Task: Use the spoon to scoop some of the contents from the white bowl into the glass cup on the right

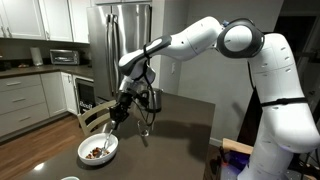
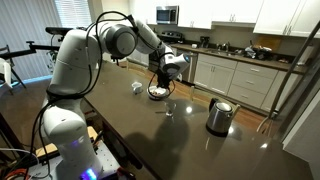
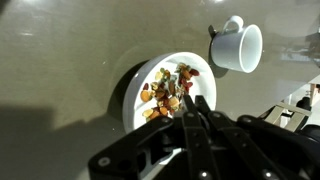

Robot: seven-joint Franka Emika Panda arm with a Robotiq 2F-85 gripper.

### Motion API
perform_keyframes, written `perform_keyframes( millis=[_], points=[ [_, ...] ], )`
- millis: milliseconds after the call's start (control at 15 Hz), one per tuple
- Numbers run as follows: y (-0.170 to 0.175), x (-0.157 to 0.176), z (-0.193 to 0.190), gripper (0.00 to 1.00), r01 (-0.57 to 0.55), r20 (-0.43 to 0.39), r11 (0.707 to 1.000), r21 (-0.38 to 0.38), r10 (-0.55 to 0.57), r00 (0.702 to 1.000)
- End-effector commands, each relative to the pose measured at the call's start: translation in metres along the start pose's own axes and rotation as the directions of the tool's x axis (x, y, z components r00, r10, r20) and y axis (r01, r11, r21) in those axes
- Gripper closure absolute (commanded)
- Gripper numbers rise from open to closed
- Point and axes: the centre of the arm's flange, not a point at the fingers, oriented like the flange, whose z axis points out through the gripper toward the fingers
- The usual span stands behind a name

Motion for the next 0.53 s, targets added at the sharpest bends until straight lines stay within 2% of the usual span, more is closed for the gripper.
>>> perform_keyframes(
  millis=[0, 467],
  points=[
    [0.0067, 0.0062, -0.0012, 0.95, 0.018, 0.004, 0.996, 0.083, -0.018, 1.0],
    [0.0143, 0.0066, -0.005, 0.94, 0.022, -0.034, 0.988, 0.154, -0.017, 0.999]
  ],
)
